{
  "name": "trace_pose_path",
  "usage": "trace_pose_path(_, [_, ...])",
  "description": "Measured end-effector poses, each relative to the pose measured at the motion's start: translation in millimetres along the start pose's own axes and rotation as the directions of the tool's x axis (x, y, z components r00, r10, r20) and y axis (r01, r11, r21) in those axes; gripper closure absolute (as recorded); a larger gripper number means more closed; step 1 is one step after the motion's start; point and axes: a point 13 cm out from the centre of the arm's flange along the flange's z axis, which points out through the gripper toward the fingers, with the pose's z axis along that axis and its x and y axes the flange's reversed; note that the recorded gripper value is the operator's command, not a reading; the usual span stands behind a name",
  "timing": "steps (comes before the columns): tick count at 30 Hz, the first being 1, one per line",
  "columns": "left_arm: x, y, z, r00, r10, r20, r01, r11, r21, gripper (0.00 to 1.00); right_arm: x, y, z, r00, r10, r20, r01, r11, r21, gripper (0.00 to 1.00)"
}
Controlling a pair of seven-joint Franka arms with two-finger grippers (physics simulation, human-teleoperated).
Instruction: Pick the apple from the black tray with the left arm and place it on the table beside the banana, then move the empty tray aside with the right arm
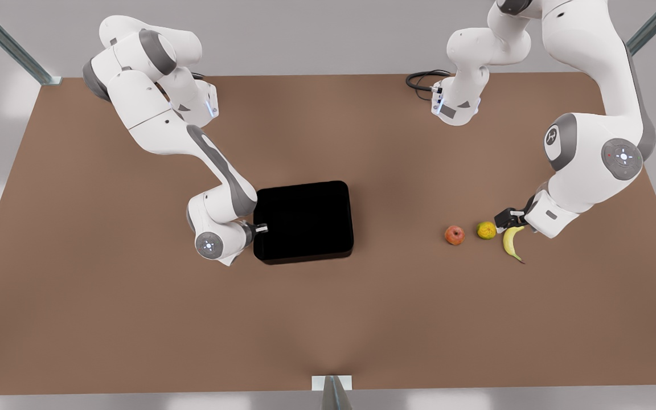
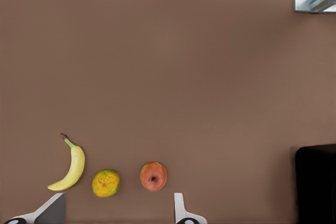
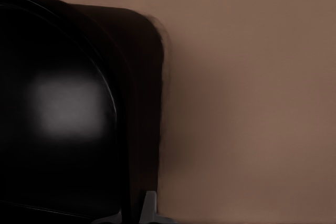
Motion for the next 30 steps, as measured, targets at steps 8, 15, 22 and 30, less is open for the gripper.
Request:
trace_pose_path(8, [0, 1, -1, 1.0, 0.021, 0.0, -0.021, 1.0, 0.0, 0.0, 5, 8, -31, 0.999, -0.036, 0.028, 0.036, 0.999, -0.001, 0.89])
trace_pose_path(15, [0, 1, -1, 0.999, 0.033, 0.001, -0.033, 0.999, 0.0, 0.0, 20, 5, -89, 0.997, -0.051, 0.053, 0.05, 0.999, 0.017, 0.94])
trace_pose_path(22, [0, -2, 0, 0.999, 0.047, 0.001, -0.047, 0.999, -0.001, 0.0, 44, -63, -174, 0.997, 0.027, 0.07, -0.031, 0.998, 0.054, 0.99])
trace_pose_path(30, [-1, 1, 0, 0.998, 0.059, 0.001, -0.059, 0.998, -0.017, 0.0, 70, -198, -237, 0.985, 0.161, 0.068, -0.166, 0.983, 0.078, 1.0])
